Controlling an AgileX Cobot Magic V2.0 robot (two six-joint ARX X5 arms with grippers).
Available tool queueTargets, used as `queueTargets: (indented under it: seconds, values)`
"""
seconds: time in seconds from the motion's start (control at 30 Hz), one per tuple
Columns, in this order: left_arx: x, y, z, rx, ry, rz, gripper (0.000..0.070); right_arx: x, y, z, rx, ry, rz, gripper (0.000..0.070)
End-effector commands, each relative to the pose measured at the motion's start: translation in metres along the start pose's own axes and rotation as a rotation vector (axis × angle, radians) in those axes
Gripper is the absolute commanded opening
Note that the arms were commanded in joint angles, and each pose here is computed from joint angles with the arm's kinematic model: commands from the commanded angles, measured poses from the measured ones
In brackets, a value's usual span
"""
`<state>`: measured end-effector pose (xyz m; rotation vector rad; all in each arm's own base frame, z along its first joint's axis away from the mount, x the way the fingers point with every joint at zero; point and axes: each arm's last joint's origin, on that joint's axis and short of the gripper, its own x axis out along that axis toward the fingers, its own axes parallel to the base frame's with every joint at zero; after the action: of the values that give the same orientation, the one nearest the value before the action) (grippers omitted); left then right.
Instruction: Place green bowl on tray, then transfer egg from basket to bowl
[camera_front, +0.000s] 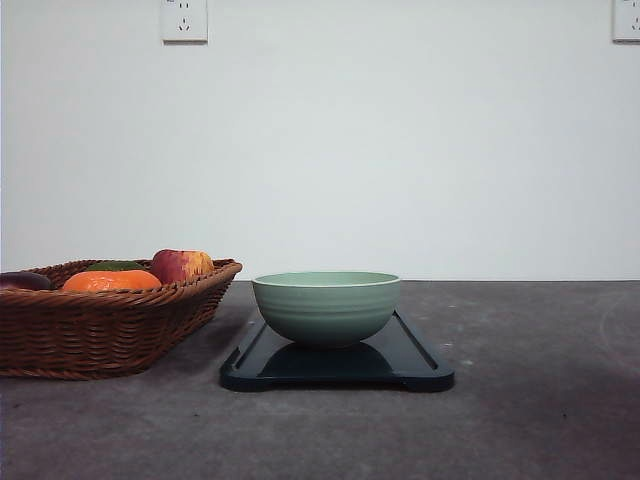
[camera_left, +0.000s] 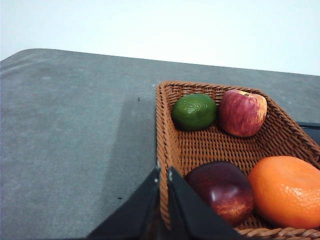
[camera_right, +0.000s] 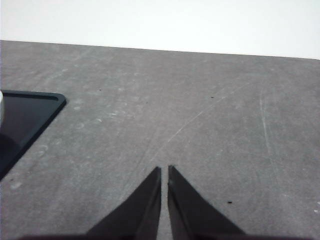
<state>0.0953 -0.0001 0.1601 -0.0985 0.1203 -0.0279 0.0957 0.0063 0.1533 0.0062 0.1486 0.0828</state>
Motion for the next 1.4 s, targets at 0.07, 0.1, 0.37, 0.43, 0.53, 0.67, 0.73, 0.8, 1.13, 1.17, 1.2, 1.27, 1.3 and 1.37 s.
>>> queueTargets:
  seconds: [0.07, 0.1, 0.37, 0.43, 0.53, 0.67, 0.73, 0.8, 1.13, 1.17, 1.2, 1.27, 1.3, 1.37]
  values:
    - [0.0017, 0.0008, -0.0052, -0.003, 0.006, 0.006, 0.0014, 0.0004, -0.0002, -0.0003, 0.017, -0.007, -0.002, 0.0016]
    - [0.0017, 0.0008, -0.0052, -0.003, 0.006, 0.006, 0.0014, 0.0004, -0.0002, -0.0003, 0.017, -0.007, -0.002, 0.0016]
    - [0.0017, 0.0008, -0.0052, -0.003, 0.006, 0.006, 0.0014, 0.0004, -0.0002, -0.0003, 0.017, -0.007, -0.002, 0.0016]
    - [0.0017, 0.0008, -0.0052, -0.003, 0.006, 0.006, 0.0014, 0.0004, -0.0002, -0.0003, 0.017, -0.007, -0.002, 0.0016]
    - [0.0017, 0.0008, -0.0052, -0.003, 0.006, 0.006, 0.0014, 0.0004, -0.0002, -0.0003, 0.017, -0.007, -0.002, 0.0016]
    - [0.0017, 0.0008, -0.0052, -0.003, 0.006, 0.006, 0.0014, 0.0004, -0.0002, -0.0003, 0.017, -0.007, -0.002, 0.0016]
    - [0.0017, 0.0008, -0.0052, -0.003, 0.006, 0.006, 0.0014, 0.0004, -0.0002, -0.0003, 0.017, -0.007, -0.002, 0.0016]
    - [0.0017, 0.0008, -0.0052, -0.003, 0.006, 0.006, 0.0013, 0.0004, -0.0002, -0.0003, 0.017, -0.007, -0.002, 0.0016]
    - [0.0017, 0.0008, -0.0052, -0.003, 0.006, 0.006, 0.0014, 0.0004, -0.0002, -0.0003, 0.017, -0.007, -0.002, 0.0016]
    - [0.0017, 0.0008, -0.0052, -0.003, 0.006, 0.006, 0.0013, 0.0004, -0.0002, -0.0003, 0.017, -0.007, -0.002, 0.0016]
    - [0.0017, 0.0008, -0.0052, -0.003, 0.006, 0.006, 0.0013, 0.0004, -0.0002, -0.0003, 0.017, -0.007, -0.002, 0.0016]
    - [0.0017, 0.0008, -0.0052, -0.003, 0.006, 0.006, 0.0014, 0.0004, -0.0002, -0.0003, 0.017, -0.007, -0.002, 0.0016]
    - [0.0017, 0.0008, -0.0052, -0.003, 0.006, 0.006, 0.0014, 0.0004, -0.0002, -0.0003, 0.017, -0.007, -0.002, 0.0016]
    - [0.0017, 0.0008, -0.0052, -0.003, 0.006, 0.006, 0.0014, 0.0004, -0.0002, -0.0003, 0.017, -0.007, -0.002, 0.0016]
